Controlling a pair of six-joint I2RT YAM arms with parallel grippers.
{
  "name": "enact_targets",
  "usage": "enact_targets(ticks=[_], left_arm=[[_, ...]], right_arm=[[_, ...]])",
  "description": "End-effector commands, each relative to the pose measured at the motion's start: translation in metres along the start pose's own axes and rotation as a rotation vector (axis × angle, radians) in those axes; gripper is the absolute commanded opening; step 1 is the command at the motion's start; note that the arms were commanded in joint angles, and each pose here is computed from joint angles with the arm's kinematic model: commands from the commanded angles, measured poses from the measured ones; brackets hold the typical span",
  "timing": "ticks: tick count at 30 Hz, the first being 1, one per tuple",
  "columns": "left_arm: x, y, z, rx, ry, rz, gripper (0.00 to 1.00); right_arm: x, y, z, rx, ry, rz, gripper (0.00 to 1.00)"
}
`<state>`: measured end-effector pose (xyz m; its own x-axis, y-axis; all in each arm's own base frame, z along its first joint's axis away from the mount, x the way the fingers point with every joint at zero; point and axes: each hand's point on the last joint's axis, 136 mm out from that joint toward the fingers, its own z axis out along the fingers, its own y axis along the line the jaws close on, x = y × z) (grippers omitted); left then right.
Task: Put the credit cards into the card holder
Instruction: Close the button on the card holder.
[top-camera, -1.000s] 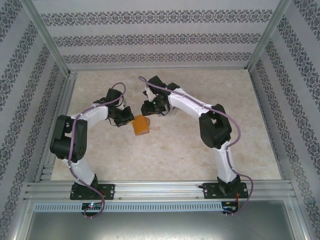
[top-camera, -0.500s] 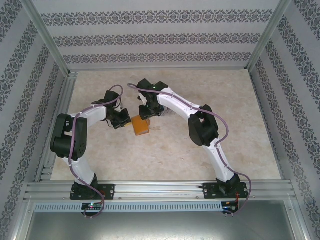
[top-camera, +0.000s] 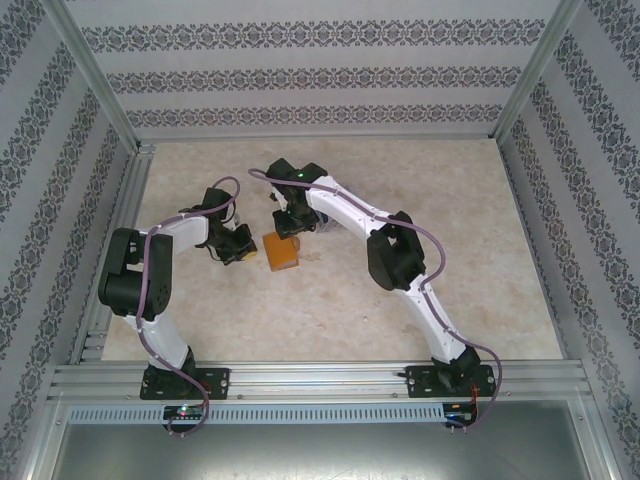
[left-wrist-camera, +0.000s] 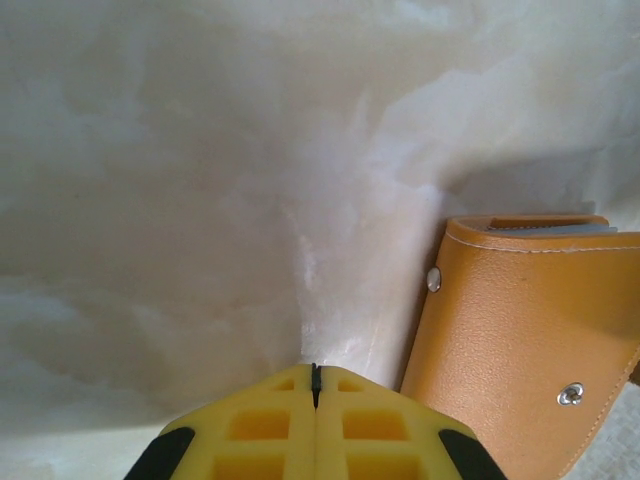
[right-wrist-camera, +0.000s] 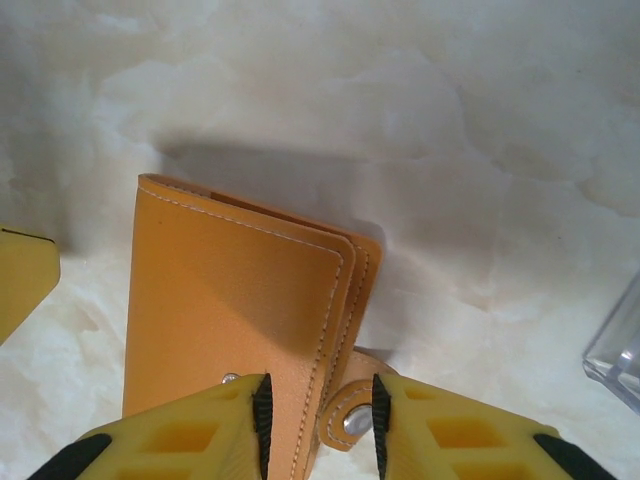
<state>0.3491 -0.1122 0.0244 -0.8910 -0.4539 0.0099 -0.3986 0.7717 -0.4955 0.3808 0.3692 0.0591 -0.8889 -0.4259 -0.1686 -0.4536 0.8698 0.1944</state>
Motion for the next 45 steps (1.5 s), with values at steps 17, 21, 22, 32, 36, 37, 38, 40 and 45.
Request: enact_targets(ticks=[17,21,22,32,36,37,38,40,45], left_arm=[[-0.003,-0.005,-0.004,0.062,-0.016,0.019,0.04],[-0.004,-0.005,-0.004,0.063,-0.017,0.019,0.04],[-0.004,-0.005,-0.004,0.063,-0.018,0.019,0.04],[-0.006,-0.011,-0.006,0.092,-0.027,0.015,0.05],[-0.003,-0.011,0.002,0.114,-0.001,-0.001,0.05],[-0.002,-0.011,0.003,0.12,0.002,-0.004,0.05],[-0.002,-0.013,0.003,0.13,0.0,-0.006,0.05],[-0.002,-0.016,0.002,0.146,0.002,-0.007,0.06],[0.001,-0.026,0.002,0.172,0.005,-0.003,0.07]], right_arm=[[0.012,-0.011,0.004,0.087,0.052,-0.021,0.23],[0.012,-0.013,0.002,0.093,0.05,-0.02,0.19],[0.011,-0.013,0.0,0.094,0.046,-0.02,0.18],[0.012,-0.018,-0.018,0.114,-0.001,-0.01,0.11],[0.011,-0.017,-0.025,0.077,-0.054,0.019,0.1],[0.01,-0.017,-0.027,0.058,-0.07,0.032,0.1],[0.008,-0.015,-0.028,0.031,-0.091,0.045,0.09],[0.004,-0.012,-0.031,-0.017,-0.136,0.067,0.06],[-0.006,-0.009,-0.034,-0.183,-0.236,0.157,0.04]])
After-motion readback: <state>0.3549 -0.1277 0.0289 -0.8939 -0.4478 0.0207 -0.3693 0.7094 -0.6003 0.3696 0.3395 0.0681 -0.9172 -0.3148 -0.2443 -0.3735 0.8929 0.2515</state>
